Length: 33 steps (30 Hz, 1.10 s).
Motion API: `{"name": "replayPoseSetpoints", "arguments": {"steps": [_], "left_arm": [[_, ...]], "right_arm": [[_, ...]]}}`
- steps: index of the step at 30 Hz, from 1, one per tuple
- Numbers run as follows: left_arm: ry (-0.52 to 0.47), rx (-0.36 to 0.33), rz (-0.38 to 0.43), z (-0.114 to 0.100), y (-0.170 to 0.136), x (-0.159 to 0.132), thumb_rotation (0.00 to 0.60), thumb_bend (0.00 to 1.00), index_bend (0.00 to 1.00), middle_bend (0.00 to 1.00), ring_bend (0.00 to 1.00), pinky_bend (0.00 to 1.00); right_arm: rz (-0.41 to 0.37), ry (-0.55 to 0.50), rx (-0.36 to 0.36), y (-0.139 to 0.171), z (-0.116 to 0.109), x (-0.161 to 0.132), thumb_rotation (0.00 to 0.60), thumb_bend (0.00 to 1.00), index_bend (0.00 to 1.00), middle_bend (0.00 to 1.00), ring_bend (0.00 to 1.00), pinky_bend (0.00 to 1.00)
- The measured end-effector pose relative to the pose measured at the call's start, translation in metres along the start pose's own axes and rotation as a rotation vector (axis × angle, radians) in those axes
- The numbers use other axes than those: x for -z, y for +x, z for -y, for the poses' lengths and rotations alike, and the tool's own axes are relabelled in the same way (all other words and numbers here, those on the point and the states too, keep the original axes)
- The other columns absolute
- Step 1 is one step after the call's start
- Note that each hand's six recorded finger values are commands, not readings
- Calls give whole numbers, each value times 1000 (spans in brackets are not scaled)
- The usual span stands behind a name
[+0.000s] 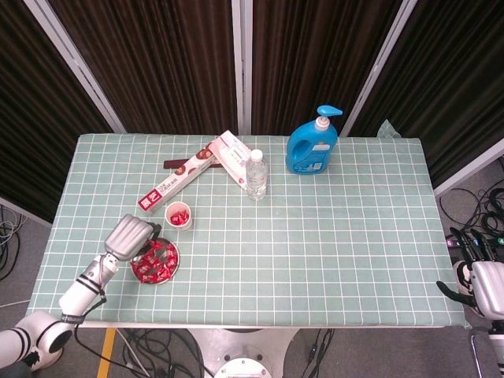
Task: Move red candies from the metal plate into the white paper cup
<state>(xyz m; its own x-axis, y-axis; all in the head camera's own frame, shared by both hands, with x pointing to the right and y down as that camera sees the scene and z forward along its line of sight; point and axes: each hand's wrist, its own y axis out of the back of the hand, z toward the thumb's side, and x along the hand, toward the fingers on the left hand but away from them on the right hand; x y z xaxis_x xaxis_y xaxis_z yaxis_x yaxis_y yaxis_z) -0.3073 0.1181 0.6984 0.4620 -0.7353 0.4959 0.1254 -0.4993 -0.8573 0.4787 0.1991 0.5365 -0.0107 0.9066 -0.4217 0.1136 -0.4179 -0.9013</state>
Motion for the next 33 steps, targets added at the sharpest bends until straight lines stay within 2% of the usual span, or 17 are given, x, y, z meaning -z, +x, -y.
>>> {"name": "replayPoseSetpoints", "arguments": {"steps": [4,8,14,19,24,33], "left_arm": [[-10,-69,2,-31,23,-3,600,482,707,748,998,1000],[7,-62,-5,-40,44,-5,600,480,694,735,997,1000],[82,-7,-41,-32,73,-5,600,477,674,707,996,1000],[126,27,-53,-21,81,-6,600,468,639,661,993,1000],[138,37,-59,-18,82,-8,600,446,534,574,984,1000],[106,28,-42,-21,78,-16,600,391,439,503,975,1000]], "right_arm": [[2,-2,1,0,0,1,600,94,19,133,44,366],[11,-5,1,0,0,4,600,94,19,133,43,366],[27,-10,2,1,0,10,600,93,19,133,44,366],[29,-10,-4,0,1,11,600,93,19,133,44,367],[28,-10,-5,-1,1,11,600,93,19,133,44,368],[26,-9,-7,-2,2,10,600,94,19,133,44,369]]}}
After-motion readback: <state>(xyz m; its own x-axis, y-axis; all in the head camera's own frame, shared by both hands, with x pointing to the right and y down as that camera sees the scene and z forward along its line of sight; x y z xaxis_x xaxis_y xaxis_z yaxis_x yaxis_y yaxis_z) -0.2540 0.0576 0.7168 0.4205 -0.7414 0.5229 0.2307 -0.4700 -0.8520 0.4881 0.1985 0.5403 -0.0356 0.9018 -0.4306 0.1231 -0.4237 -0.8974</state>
